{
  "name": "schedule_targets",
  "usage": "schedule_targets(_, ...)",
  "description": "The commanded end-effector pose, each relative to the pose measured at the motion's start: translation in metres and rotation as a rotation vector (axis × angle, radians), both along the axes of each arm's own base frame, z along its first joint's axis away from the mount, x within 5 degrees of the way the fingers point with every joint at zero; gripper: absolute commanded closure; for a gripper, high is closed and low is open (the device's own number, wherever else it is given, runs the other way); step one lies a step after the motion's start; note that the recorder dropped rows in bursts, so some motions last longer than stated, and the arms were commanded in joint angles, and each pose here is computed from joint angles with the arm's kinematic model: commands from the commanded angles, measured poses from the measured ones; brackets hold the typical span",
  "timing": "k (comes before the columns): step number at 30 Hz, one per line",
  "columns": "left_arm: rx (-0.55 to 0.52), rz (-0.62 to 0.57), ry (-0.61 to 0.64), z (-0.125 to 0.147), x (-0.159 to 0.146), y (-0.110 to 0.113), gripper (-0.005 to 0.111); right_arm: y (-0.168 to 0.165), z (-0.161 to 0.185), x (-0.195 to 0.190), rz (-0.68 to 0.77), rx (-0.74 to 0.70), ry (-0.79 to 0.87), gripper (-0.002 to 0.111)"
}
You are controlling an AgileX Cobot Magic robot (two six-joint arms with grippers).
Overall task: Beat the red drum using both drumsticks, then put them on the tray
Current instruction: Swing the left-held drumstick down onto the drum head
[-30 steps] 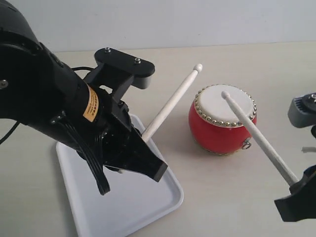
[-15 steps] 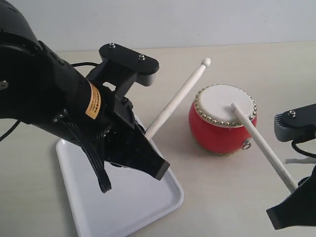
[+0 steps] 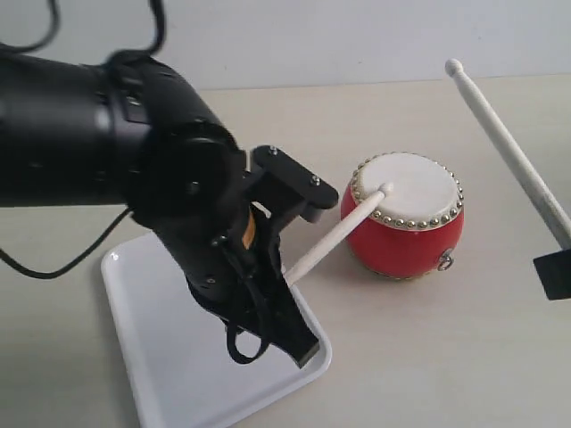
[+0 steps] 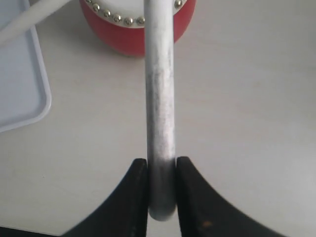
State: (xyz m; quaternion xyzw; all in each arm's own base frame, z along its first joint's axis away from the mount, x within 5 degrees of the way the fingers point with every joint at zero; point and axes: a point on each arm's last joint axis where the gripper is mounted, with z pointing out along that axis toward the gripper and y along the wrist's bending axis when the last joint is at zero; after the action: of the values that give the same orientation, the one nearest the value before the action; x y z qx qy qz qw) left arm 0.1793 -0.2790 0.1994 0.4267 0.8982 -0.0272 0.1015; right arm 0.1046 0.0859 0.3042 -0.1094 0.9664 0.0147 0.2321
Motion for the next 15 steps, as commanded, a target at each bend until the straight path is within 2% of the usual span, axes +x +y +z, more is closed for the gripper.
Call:
schedule_targets(1,0.055,-0.015,0.032,-0.006,0.005,-0.006,0.107,-0.002,0.004,-0.001,0.0,0.002,-0.011,0.108)
schedule_targets(5,0.001,0.029,-0.003,0.029,0.006,0.011,0.107,0.0,0.001,0.0,0.005,-0.003,0.006,0.108)
schedule_targets(9,-0.118,0.066,-0.086,0.076,0.006,0.034,0.107,0.005,-0.01,0.003,0.013,-0.049,0.05,0.108)
schedule_targets(12,-0.192,0.089,-0.144,0.105,0.002,0.052,0.107,0.008,-0.033,0.004,0.023,-0.126,0.133,0.108)
schedule_targets(15,-0.222,0.085,-0.185,0.122,-0.004,0.063,0.107,0.014,-0.064,0.001,0.033,-0.169,0.248,0.108)
